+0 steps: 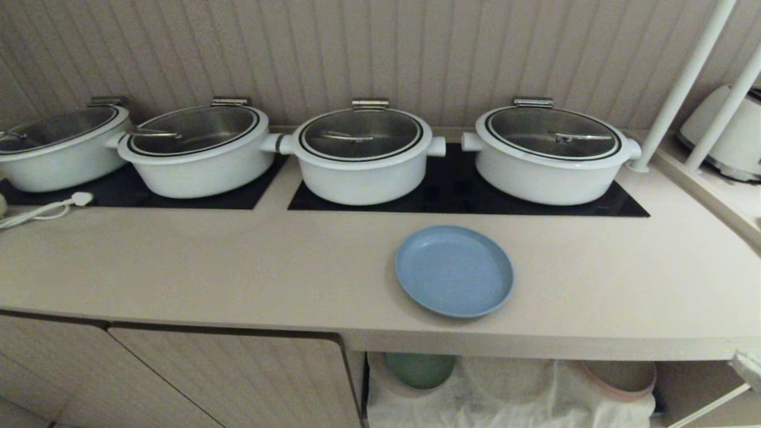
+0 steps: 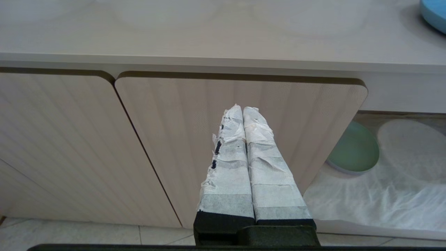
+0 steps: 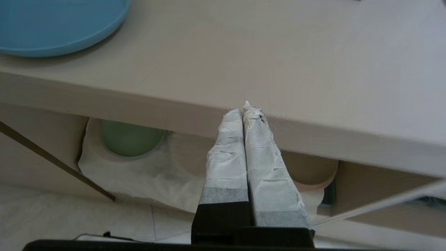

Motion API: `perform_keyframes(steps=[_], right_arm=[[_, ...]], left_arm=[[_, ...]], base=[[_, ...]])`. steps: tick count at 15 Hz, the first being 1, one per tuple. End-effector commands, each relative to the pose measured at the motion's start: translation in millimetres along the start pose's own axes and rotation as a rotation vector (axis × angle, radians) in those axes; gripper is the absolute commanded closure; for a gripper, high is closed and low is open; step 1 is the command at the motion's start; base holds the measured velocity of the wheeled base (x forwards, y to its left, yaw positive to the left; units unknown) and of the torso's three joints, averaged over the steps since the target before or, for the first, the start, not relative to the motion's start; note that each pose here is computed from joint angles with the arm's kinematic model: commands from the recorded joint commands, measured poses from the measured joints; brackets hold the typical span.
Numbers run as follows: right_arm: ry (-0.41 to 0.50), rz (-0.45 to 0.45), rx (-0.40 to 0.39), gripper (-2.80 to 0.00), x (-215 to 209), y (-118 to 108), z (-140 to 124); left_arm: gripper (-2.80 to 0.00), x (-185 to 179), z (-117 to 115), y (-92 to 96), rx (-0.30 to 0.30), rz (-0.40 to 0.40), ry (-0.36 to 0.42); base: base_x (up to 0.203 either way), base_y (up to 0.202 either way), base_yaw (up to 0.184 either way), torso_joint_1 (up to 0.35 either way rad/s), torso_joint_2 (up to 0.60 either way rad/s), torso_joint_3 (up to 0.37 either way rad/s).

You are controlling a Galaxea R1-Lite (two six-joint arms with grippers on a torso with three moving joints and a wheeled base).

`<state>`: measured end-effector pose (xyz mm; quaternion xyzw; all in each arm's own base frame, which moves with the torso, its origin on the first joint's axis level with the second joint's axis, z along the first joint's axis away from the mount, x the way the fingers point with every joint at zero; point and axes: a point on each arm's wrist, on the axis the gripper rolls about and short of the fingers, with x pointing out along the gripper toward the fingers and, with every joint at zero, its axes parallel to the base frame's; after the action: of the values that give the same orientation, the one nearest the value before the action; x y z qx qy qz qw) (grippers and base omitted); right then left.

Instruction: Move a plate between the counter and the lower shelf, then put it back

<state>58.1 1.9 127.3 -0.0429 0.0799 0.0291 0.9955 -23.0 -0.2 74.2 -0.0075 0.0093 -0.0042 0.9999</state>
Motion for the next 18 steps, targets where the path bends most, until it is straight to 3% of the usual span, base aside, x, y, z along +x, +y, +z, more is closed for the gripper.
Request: perform_keyframes(steps=[1,9,14,18], right_arm=[[-0.058,-0.028,0.016,0.00,-22,1,-11],[0.021,-0.065,-0.002,0.00,-57,7,-56],[-0.148,-0.059,-0.010,0.00,-70,8,-62],[-0.165,-0.058,-0.015,0.00,-72,8,-63]], left_arm=[[0.00,0,0,0.0,0.000,-0.001,0.000],[0.00,0,0,0.0,0.000,-0.001,0.000],[0.00,0,0,0.0,0.000,-0.001,0.000],[0.00,0,0,0.0,0.000,-0.001,0.000]], base=[[0.000,0.000,0.000,0.000,0.00,0.000],[0.000,0.000,0.000,0.000,0.00,0.000],[0.000,0.000,0.000,0.000,0.00,0.000],[0.000,0.000,0.000,0.000,0.00,0.000]])
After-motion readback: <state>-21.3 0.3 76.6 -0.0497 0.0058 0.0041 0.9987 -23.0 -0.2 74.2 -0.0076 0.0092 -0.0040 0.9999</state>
